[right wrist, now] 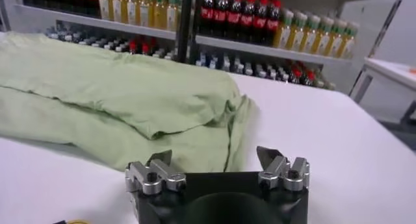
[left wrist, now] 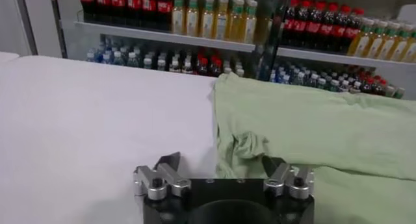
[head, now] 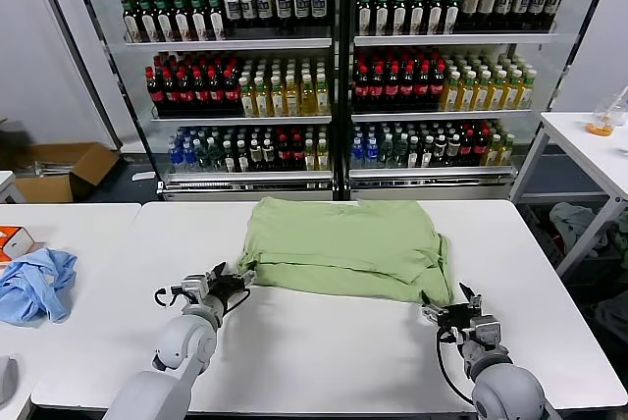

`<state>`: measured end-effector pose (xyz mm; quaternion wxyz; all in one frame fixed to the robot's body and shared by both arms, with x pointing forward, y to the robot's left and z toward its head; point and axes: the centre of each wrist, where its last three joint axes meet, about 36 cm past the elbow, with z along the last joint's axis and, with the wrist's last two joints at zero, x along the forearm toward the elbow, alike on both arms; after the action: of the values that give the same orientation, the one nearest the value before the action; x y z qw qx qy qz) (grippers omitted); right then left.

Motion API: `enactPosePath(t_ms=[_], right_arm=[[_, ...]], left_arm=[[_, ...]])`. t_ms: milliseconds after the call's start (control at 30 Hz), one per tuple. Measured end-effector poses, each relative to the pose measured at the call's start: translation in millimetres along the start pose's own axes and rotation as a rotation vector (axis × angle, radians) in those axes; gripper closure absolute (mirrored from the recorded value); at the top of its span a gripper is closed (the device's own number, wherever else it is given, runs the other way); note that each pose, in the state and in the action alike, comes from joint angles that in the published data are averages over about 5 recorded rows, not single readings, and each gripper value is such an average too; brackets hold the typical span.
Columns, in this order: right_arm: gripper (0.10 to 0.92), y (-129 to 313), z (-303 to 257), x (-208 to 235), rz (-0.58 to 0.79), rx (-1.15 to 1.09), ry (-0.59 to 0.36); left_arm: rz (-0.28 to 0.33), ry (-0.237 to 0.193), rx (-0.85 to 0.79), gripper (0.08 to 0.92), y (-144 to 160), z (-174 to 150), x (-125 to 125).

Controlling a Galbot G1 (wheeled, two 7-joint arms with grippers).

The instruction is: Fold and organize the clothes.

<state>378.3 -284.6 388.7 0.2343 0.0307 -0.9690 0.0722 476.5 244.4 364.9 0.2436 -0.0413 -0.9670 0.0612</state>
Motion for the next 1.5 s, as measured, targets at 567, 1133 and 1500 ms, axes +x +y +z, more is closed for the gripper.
enactPosePath(t_ms=[567,1133,1500], right_arm=[[0.849,-8.6,-3.6,-4.1,-0.024,-0.01,0.022],[0.901,-18.5,-4.7,28.8,-0.064,0.048,0.029],[0.901,-21.3,-2.6,70.5,-0.086,0.116,0.052]], left_arm=[[0.045,0.044,0.026,0.805,2.1,5.9,1.1],[0.061,0.072,0.046,0.847,-2.0,19.5,45.0],[0.059,0.088,0.079,0.873,-13.0,43.4,112.6]])
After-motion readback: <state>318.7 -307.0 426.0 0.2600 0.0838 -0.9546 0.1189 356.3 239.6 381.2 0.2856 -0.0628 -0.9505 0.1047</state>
